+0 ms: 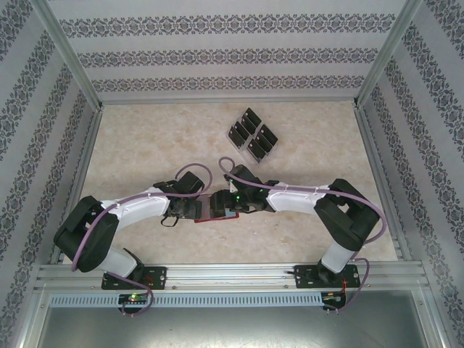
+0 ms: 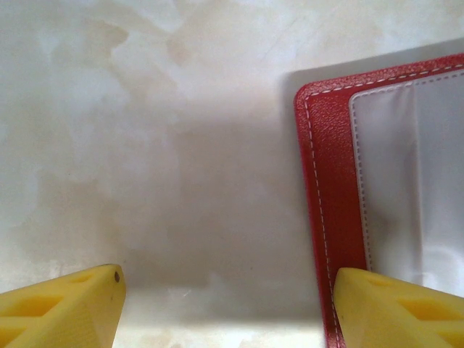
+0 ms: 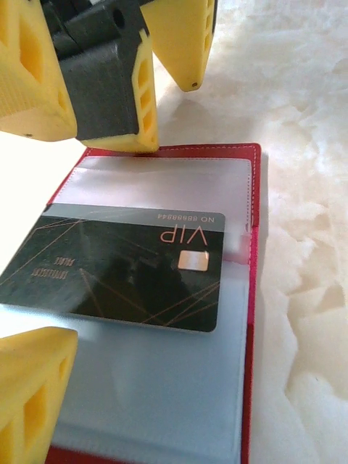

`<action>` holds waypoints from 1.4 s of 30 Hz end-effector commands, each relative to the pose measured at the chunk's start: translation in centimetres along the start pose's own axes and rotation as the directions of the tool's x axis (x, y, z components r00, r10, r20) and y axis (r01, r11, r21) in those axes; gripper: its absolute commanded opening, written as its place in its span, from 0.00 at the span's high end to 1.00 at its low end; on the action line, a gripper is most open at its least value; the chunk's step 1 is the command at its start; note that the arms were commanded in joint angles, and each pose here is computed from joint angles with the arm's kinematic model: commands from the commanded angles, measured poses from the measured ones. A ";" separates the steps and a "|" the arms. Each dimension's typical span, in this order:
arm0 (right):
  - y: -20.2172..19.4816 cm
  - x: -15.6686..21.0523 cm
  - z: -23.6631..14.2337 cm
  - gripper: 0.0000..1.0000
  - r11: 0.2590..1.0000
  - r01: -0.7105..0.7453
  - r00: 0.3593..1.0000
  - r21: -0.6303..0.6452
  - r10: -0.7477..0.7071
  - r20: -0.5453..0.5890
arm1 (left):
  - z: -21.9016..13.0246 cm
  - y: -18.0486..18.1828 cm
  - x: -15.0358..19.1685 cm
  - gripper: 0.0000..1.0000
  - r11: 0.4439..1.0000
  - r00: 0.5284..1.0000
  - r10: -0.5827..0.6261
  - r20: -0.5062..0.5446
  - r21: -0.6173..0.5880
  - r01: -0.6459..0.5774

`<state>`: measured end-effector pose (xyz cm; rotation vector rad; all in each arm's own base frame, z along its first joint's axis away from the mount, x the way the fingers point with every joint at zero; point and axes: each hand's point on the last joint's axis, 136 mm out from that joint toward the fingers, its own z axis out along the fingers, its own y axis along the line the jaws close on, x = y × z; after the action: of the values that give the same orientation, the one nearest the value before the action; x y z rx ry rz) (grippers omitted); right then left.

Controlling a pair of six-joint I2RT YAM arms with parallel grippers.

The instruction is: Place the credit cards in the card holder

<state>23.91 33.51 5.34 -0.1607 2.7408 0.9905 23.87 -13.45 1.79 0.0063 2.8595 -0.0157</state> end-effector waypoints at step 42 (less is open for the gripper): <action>-6.8 0.7 -0.4 0.92 0.969 -0.009 1.000 0.249 0.006 0.012 | -1.8 -11.5 -5.1 0.23 0.973 0.999 0.036 0.027 0.229 -0.042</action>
<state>24.34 28.49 2.14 -0.1304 2.8210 0.6684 27.69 -23.37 4.72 0.1165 2.8413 -0.2950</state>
